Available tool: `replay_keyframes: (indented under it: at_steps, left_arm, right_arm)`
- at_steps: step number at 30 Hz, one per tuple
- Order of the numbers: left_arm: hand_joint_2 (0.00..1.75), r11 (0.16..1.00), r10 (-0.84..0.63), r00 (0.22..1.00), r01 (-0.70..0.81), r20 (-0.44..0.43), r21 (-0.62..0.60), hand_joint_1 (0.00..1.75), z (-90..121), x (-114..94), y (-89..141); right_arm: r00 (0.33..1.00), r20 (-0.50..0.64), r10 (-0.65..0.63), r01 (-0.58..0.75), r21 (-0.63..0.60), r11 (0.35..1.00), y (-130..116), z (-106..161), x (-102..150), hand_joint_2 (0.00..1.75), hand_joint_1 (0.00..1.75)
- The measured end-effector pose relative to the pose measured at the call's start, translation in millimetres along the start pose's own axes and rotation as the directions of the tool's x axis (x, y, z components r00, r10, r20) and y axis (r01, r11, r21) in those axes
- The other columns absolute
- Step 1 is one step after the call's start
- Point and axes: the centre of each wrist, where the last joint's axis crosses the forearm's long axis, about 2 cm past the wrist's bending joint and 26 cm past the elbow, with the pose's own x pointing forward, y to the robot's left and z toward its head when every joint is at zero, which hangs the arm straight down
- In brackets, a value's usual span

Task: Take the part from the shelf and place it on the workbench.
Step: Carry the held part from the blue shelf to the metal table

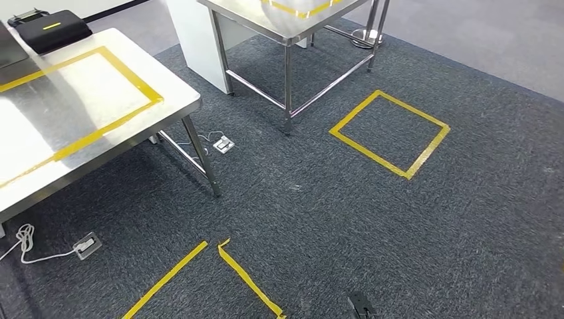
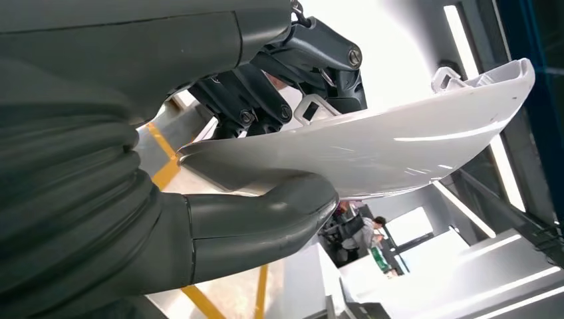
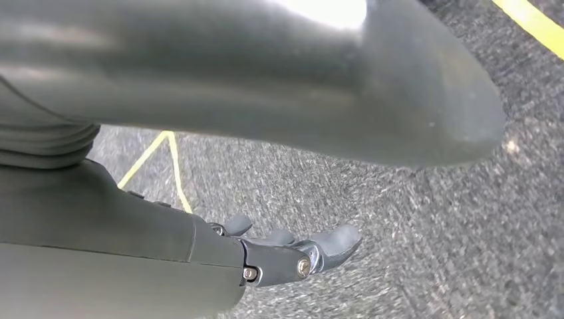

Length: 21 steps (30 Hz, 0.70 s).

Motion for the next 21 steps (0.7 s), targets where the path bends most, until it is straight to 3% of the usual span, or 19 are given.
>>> replay_keyframes:
  at_steps: [21]
  left_arm:
    - [1.75,1.000,0.002,1.000,-0.002,-0.014,0.000,1.75,1.8,-1.7,6.7]
  right_arm:
    - [0.999,0.003,-0.047,0.047,-0.016,0.999,1.8,-0.5,1.4,0.00,0.00]
